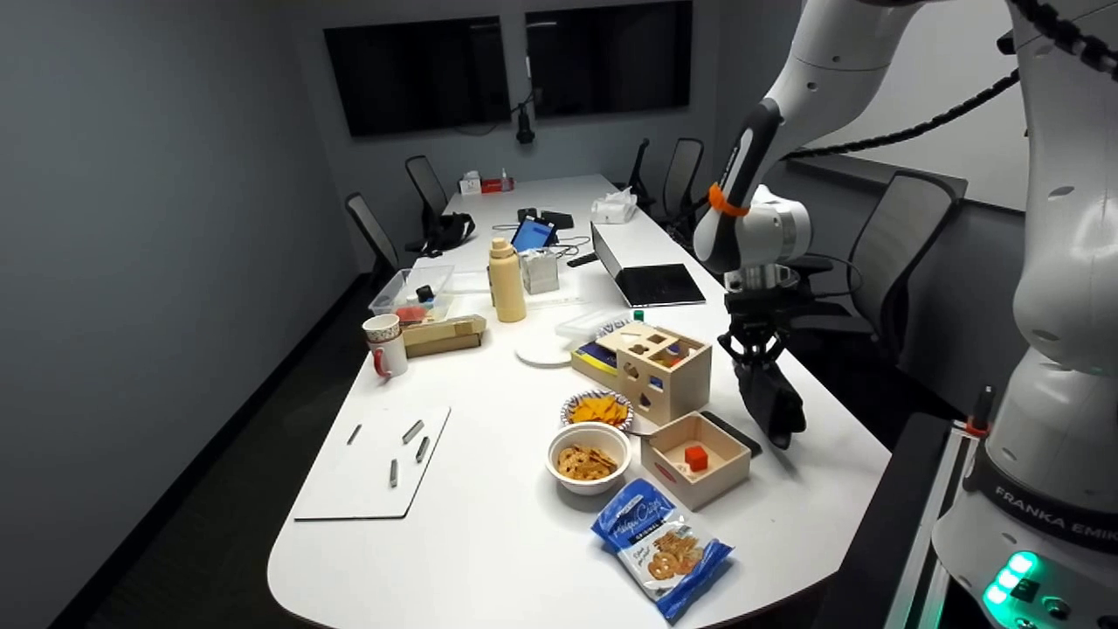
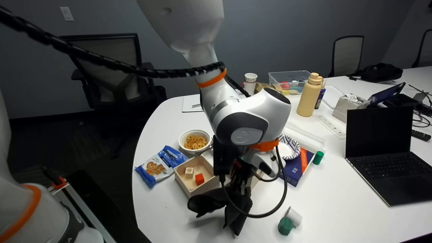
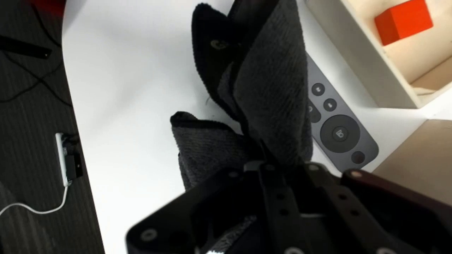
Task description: Use the black towel to clean the table
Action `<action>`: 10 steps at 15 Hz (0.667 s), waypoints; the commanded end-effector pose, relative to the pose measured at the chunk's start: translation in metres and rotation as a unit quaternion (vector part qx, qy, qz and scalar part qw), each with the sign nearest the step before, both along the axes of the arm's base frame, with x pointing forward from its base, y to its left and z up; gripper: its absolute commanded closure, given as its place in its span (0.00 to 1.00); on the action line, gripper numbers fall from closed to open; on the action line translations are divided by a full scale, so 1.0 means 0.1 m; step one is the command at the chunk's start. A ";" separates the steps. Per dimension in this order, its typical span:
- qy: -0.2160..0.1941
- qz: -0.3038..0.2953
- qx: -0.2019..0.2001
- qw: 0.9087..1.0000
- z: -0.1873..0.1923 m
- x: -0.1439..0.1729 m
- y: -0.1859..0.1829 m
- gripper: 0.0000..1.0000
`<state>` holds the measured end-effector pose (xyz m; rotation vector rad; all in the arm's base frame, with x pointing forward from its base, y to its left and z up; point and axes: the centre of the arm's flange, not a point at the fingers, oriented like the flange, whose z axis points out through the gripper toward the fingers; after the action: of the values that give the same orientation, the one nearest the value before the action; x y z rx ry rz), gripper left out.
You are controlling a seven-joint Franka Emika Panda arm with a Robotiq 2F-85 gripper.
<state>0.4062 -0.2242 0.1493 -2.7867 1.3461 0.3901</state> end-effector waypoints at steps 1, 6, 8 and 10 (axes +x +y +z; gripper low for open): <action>0.004 -0.015 0.014 1.000 -0.34 0.04 -0.21 0.98; 0.031 -0.034 0.010 0.999 -0.65 -0.14 -0.38 0.98; 0.036 -0.048 0.001 0.998 -0.71 -0.21 -0.48 0.98; 0.036 -0.063 -0.006 0.997 -0.73 -0.27 -0.61 0.98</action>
<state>0.3816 -0.2645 0.0826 -2.7286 1.4682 0.5156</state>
